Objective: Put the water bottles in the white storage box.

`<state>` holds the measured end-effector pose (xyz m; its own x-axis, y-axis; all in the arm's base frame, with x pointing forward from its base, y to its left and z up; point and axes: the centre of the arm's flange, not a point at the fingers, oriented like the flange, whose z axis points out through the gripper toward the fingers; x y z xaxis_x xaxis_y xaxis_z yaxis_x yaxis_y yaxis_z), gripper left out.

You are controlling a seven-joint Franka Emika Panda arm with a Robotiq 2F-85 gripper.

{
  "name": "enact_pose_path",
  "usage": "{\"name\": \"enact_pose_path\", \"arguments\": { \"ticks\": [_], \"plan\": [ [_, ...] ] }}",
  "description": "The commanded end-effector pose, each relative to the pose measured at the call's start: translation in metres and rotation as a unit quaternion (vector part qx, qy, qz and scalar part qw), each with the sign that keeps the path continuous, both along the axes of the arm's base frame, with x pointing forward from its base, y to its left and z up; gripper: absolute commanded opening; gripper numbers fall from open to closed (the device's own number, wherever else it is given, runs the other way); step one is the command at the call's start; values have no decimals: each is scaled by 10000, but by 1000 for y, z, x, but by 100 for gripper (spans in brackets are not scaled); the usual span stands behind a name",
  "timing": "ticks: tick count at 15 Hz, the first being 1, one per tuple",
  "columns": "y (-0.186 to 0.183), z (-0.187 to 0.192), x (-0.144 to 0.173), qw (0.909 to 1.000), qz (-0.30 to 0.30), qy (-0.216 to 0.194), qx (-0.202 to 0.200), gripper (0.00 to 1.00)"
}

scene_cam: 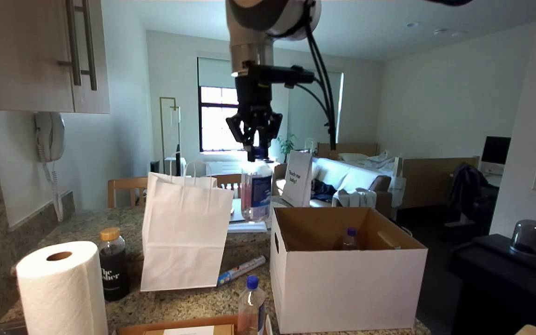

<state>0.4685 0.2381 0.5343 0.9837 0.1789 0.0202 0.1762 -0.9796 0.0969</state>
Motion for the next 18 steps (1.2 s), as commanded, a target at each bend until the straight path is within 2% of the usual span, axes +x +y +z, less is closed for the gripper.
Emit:
{"name": "enact_pose_path", "arguments": {
  "ticks": [1, 3, 5, 7, 10, 13, 15, 18],
  "plan": [
    [-83, 57, -7, 9976, -358, -573, 169, 15],
    [-134, 83, -1, 9917, -884, -915, 198, 15],
    [-193, 101, 7, 9846, -1364, -1056, 273, 15],
    [-249, 104, 14, 9786, -1745, -1048, 296, 15],
    [-309, 99, 19, 9699, -2203, -989, 329, 15],
    [-334, 89, 22, 9643, -2487, -859, 291, 15],
    [-333, 78, 24, 9666, -2443, -687, 364, 16],
    [-322, 61, 25, 9710, -2353, -204, 381, 16]
  ]
}}
